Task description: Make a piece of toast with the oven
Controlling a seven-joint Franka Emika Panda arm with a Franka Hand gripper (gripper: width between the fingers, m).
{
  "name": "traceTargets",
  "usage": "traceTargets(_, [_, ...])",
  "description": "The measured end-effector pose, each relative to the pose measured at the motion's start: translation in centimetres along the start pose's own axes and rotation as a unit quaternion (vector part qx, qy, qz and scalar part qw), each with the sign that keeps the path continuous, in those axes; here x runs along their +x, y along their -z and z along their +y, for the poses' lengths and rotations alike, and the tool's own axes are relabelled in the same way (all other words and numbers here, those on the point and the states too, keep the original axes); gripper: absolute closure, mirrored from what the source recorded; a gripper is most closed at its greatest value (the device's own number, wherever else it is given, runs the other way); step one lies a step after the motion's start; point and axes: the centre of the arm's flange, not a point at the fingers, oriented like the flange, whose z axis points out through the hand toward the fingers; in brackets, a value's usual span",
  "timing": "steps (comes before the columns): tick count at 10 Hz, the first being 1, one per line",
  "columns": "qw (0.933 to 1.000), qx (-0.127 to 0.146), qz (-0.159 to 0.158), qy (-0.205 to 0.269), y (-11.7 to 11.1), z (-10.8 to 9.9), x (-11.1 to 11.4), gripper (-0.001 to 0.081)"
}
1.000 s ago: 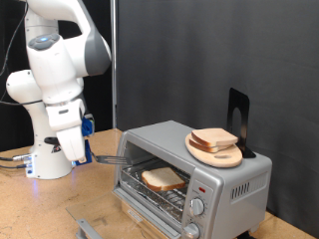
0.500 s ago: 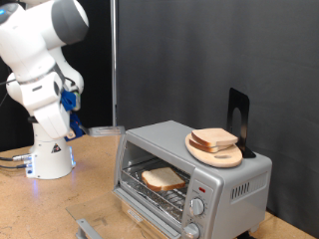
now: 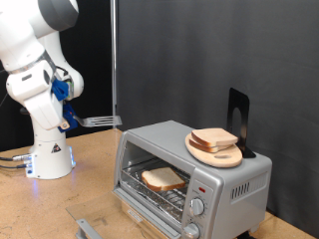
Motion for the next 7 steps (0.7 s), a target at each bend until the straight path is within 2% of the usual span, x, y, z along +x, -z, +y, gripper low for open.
traceTargets(3, [0.9992, 0.02, 0.008, 0.034, -1.3, -4.5, 1.0, 0.054])
traceTargets(7, [0.9979, 0.0, 0.035, 0.055, -3.3, -10.9, 2.0, 0.054])
